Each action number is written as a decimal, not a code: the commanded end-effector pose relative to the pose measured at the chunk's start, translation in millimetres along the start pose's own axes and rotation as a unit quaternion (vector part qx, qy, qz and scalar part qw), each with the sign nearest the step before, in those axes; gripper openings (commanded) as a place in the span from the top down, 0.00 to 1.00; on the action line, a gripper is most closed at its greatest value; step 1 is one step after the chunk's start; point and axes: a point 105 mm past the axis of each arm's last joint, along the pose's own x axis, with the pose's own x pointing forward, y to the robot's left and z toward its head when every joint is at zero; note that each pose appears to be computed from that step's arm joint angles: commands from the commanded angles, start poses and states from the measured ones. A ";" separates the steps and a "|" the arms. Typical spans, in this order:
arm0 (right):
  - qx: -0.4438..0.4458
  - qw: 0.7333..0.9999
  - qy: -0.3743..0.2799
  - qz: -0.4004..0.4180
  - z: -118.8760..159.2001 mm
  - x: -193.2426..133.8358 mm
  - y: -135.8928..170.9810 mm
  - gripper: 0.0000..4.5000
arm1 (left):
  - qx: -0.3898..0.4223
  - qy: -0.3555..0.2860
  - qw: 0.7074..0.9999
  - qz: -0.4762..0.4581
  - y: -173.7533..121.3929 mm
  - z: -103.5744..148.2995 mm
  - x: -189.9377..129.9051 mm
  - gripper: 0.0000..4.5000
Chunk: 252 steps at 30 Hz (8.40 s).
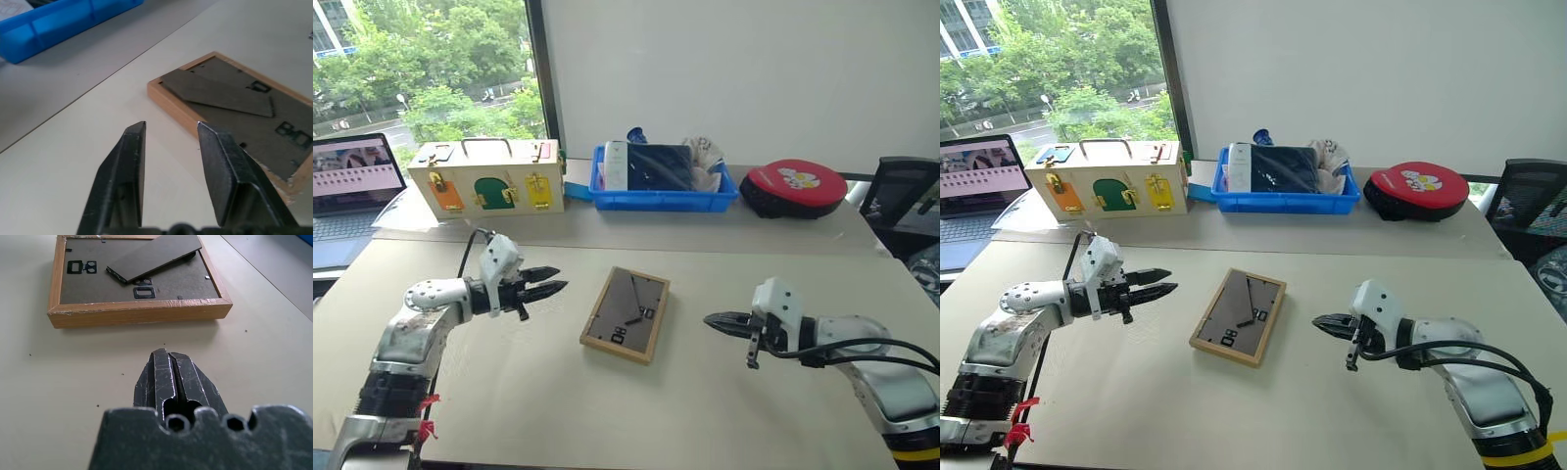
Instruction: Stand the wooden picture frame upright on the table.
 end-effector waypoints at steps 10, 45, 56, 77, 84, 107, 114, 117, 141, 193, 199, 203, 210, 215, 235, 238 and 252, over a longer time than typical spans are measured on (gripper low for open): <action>-0.015 0.999 0.027 -0.017 -9.6 73.2 -16.5 1.00 | -0.007 0.060 0.998 -0.010 -46.3 -33.4 60.4 0.99; 0.007 0.985 0.111 0.135 -30.7 60.6 52.9 1.00 | -0.052 0.044 0.996 -0.052 -78.1 -23.4 63.9 0.99; 0.005 0.987 0.125 0.104 -39.9 60.3 39.7 1.00 | -0.053 0.064 0.995 -0.050 -74.6 -31.8 47.7 0.99; -0.017 0.992 0.105 0.065 -28.3 79.5 14.1 1.00 | -0.067 0.075 0.988 -0.114 -99.6 -30.6 32.3 0.99; 0.011 0.992 0.123 0.037 -37.2 45.0 -2.6 1.00 | -0.060 0.119 0.990 -0.054 -58.5 -49.0 -5.9 0.99; 0.166 0.971 -0.020 0.169 36.2 -3.8 15.0 0.14 | -0.352 0.073 0.929 -0.089 -60.9 1.1 -35.2 0.34; 0.149 0.977 0.003 0.153 28.1 -6.9 7.4 0.00 | -0.422 0.054 0.897 -0.119 -74.6 11.8 -35.3 0.02; 0.104 0.988 0.018 0.113 18.9 -1.7 -4.8 0.00 | -0.443 0.051 0.889 -0.103 -75.3 7.5 -24.8 0.02; -0.061 0.992 0.052 0.097 -13.5 41.5 -17.8 0.99 | -0.522 0.118 0.842 -0.067 -89.0 -19.0 10.9 0.00; 0.132 0.985 -0.089 0.071 46.0 2.6 -35.3 0.84 | -0.616 -0.079 0.753 -0.214 -90.4 53.0 35.3 0.74; 0.156 0.970 -0.123 0.137 94.4 -8.8 -22.4 0.38 | -0.613 -0.063 0.761 -0.202 -93.5 49.7 39.6 0.74; 0.182 0.956 -0.141 0.180 113.4 -1.5 -6.6 0.09 | -0.610 -0.072 0.762 -0.206 -92.0 57.8 43.3 0.74; 0.188 0.962 -0.119 0.160 107.8 37.9 -8.4 0.00 | -0.542 0.011 0.807 -0.236 -126.5 50.3 50.0 0.74; 0.147 0.975 -0.079 0.148 97.7 52.9 -16.2 0.00 | -0.514 0.030 0.818 -0.258 -138.3 51.0 50.5 0.74; 0.161 0.978 -0.044 0.125 72.6 41.7 -37.2 0.00 | -0.509 0.018 0.825 -0.246 -131.7 49.4 50.6 0.74; 0.162 0.972 -0.046 0.165 75.4 44.3 -18.9 0.00 | -0.508 0.017 0.825 -0.247 -130.9 50.1 51.4 0.74; 0.138 0.953 -0.114 0.242 98.6 24.9 12.1 0.00 | -0.508 0.014 0.825 -0.249 -129.2 50.9 53.0 0.74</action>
